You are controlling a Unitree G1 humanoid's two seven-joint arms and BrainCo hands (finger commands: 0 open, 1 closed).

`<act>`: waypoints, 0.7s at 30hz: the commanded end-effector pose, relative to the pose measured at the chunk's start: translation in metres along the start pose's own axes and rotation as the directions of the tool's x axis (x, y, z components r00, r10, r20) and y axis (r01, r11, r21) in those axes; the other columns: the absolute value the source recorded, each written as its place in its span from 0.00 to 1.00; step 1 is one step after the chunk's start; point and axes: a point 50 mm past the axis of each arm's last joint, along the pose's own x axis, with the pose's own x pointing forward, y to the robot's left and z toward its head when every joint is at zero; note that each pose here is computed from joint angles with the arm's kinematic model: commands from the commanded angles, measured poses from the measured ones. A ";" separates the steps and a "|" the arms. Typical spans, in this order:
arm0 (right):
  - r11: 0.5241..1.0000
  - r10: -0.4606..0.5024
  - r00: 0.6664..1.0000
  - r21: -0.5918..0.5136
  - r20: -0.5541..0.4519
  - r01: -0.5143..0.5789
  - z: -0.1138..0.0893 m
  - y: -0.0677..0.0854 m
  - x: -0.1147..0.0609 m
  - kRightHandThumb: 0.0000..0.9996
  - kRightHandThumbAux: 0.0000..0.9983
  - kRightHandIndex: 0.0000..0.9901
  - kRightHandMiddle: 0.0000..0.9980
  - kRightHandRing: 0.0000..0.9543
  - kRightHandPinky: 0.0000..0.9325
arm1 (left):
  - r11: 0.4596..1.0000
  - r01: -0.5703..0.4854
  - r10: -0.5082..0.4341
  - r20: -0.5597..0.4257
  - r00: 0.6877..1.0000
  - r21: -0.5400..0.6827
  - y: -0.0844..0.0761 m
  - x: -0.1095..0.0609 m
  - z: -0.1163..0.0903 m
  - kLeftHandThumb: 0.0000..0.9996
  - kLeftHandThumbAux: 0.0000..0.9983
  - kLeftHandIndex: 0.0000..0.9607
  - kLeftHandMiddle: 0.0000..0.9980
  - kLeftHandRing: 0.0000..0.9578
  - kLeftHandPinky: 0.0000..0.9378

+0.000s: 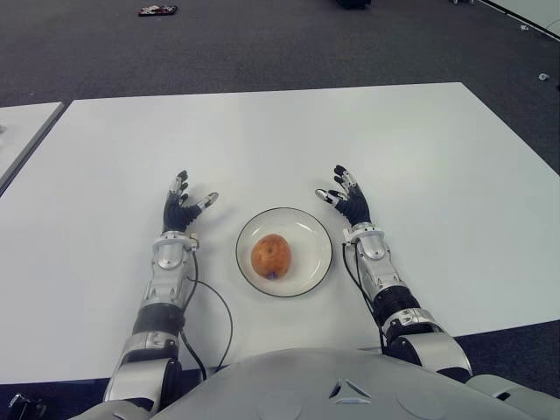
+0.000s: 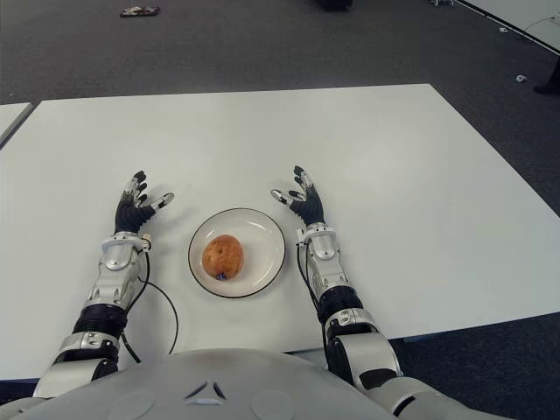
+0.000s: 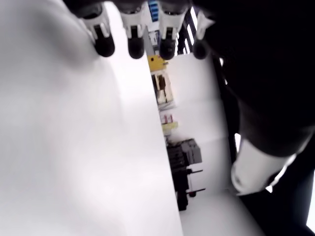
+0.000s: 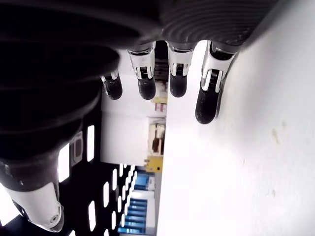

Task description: Put the apples into the plate.

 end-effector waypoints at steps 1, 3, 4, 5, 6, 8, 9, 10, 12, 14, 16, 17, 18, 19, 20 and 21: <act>1.000 -0.006 0.990 0.011 -0.138 0.008 -0.026 0.000 -0.015 0.14 0.71 0.00 0.01 0.05 0.13 | 1.000 0.009 -0.009 -0.057 0.998 -0.006 -0.009 -0.009 -0.014 0.06 0.64 0.00 0.00 0.00 0.00; 1.000 -0.009 0.990 0.012 -0.138 0.011 -0.026 0.000 -0.015 0.14 0.71 0.00 0.02 0.06 0.13 | 1.000 0.008 -0.008 -0.055 0.998 -0.004 -0.011 -0.010 -0.015 0.06 0.63 0.00 0.00 0.00 0.00; 1.000 -0.011 0.990 0.013 -0.138 0.013 -0.026 0.000 -0.015 0.14 0.71 0.00 0.02 0.06 0.14 | 1.000 0.007 -0.007 -0.054 0.999 -0.003 -0.011 -0.011 -0.016 0.06 0.63 0.00 0.00 0.00 0.00; 1.000 -0.013 0.990 0.014 -0.138 0.015 -0.026 0.000 -0.015 0.14 0.72 0.00 0.02 0.06 0.14 | 1.000 0.007 -0.007 -0.054 0.999 -0.001 -0.012 -0.012 -0.017 0.07 0.63 0.00 0.00 0.00 0.00; 1.000 -0.016 0.990 0.016 -0.138 0.018 -0.026 -0.001 -0.015 0.14 0.72 0.00 0.02 0.06 0.14 | 1.000 0.005 -0.005 -0.055 0.998 0.004 -0.014 -0.013 -0.018 0.07 0.63 0.00 0.00 0.00 0.00; 1.000 -0.019 0.991 0.018 -0.135 0.022 -0.026 -0.001 -0.015 0.15 0.72 0.00 0.02 0.06 0.14 | 1.000 0.002 -0.001 -0.056 0.998 0.012 -0.016 -0.016 -0.020 0.07 0.62 0.00 0.00 0.00 0.00; 1.000 -0.020 0.991 0.018 -0.134 0.023 -0.025 -0.001 -0.015 0.15 0.72 0.00 0.02 0.06 0.14 | 1.000 0.000 0.001 -0.056 0.998 0.015 -0.017 -0.016 -0.021 0.07 0.61 0.00 0.00 0.00 0.00; 1.000 -0.021 0.991 0.019 -0.133 0.024 -0.025 -0.001 -0.015 0.15 0.72 0.00 0.02 0.06 0.14 | 1.000 -0.004 0.006 -0.055 0.998 0.022 -0.018 -0.018 -0.022 0.07 0.61 0.00 0.00 0.00 0.00; 1.000 -0.022 0.991 0.019 -0.131 0.024 -0.025 -0.001 -0.016 0.15 0.72 0.00 0.03 0.07 0.15 | 0.999 -0.010 0.012 -0.052 0.999 0.031 -0.019 -0.019 -0.023 0.07 0.59 0.00 0.00 0.00 0.00; 1.000 -0.022 0.991 0.019 -0.130 0.024 -0.025 -0.002 -0.016 0.15 0.72 0.00 0.03 0.07 0.15 | 0.999 -0.019 0.021 -0.051 0.998 0.041 -0.021 -0.022 -0.025 0.07 0.59 0.00 0.00 0.00 0.00; 1.000 -0.022 0.991 0.019 -0.129 0.025 -0.025 -0.002 -0.016 0.15 0.72 0.00 0.03 0.07 0.15 | 0.998 -0.028 0.030 -0.048 0.998 0.049 -0.024 -0.025 -0.026 0.07 0.58 0.00 0.00 0.00 0.00; 1.000 -0.022 0.991 0.019 -0.129 0.025 -0.025 -0.002 -0.016 0.15 0.72 0.00 0.03 0.07 0.15 | 0.998 -0.032 0.034 -0.047 0.998 0.052 -0.025 -0.025 -0.027 0.06 0.57 0.00 0.00 0.00 0.00; 0.999 -0.023 0.991 0.019 -0.129 0.026 -0.025 -0.002 -0.016 0.16 0.72 0.00 0.03 0.07 0.15 | 0.998 -0.037 0.039 -0.043 0.998 0.055 -0.026 -0.026 -0.027 0.06 0.57 0.00 0.00 0.00 0.00; 0.999 -0.023 0.991 0.019 -0.129 0.026 -0.025 -0.002 -0.016 0.16 0.72 0.00 0.03 0.07 0.15 | 0.998 -0.041 0.043 -0.040 0.998 0.057 -0.026 -0.027 -0.027 0.06 0.57 0.00 0.00 0.00 0.00; 0.999 -0.024 0.991 0.019 -0.129 0.027 -0.025 -0.002 -0.016 0.16 0.72 0.00 0.03 0.07 0.15 | 0.997 -0.046 0.048 -0.036 0.998 0.061 -0.027 -0.027 -0.027 0.06 0.56 0.00 0.00 0.00 0.00; 0.999 -0.024 0.991 0.019 -0.129 0.027 -0.025 -0.001 -0.016 0.16 0.72 0.00 0.03 0.07 0.15 | 0.997 -0.049 0.051 -0.033 0.998 0.064 -0.027 -0.028 -0.027 0.06 0.55 0.00 0.00 0.00 0.00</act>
